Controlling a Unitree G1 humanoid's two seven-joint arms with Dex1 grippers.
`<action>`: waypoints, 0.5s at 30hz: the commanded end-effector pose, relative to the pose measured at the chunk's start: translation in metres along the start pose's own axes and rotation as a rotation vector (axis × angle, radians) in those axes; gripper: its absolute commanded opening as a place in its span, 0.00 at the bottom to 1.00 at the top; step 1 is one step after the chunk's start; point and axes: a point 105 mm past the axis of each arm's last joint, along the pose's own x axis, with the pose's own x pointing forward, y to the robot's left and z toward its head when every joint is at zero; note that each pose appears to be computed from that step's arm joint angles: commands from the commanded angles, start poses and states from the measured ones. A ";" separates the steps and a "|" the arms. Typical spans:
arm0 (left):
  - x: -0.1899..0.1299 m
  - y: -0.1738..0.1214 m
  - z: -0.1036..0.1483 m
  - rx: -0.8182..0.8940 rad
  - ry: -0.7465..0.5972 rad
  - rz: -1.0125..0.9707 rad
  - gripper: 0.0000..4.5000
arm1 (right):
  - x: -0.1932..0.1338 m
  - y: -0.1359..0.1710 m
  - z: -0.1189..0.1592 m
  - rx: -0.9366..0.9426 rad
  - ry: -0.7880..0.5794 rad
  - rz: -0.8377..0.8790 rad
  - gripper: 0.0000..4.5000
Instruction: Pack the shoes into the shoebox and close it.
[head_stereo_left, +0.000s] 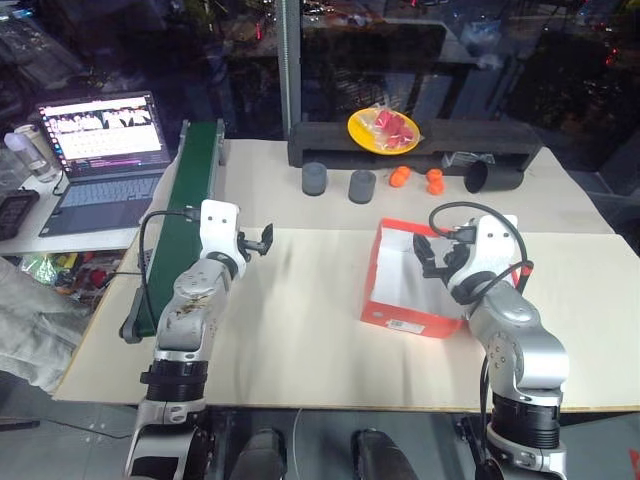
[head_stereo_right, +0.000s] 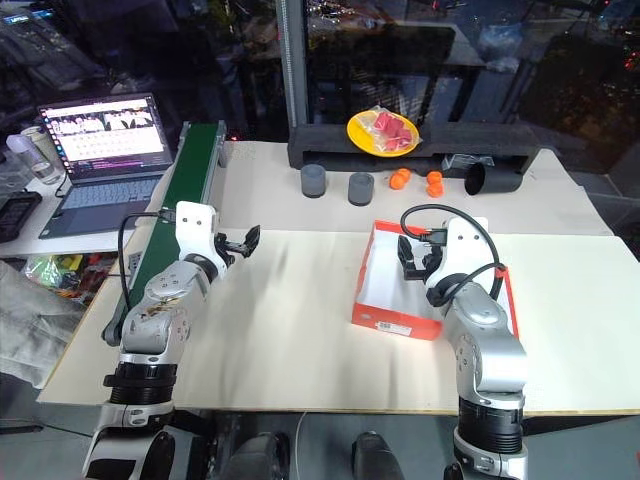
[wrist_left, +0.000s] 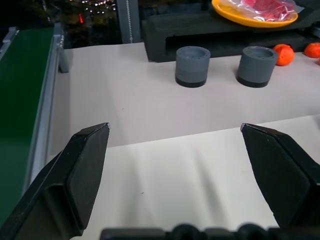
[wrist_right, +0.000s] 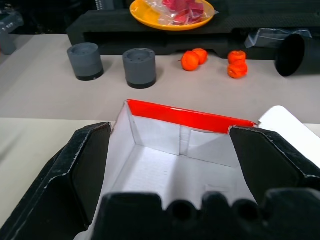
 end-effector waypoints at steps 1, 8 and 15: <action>-0.002 -0.009 0.021 0.091 -0.092 -0.027 1.00 | 0.003 0.005 0.016 0.025 -0.050 0.011 0.99; -0.003 0.034 0.001 0.056 0.004 0.140 1.00 | -0.051 0.131 0.046 0.122 -0.060 0.847 0.99; -0.019 0.110 -0.012 -0.008 0.198 0.336 1.00 | -0.099 0.135 0.033 0.069 0.051 1.120 0.99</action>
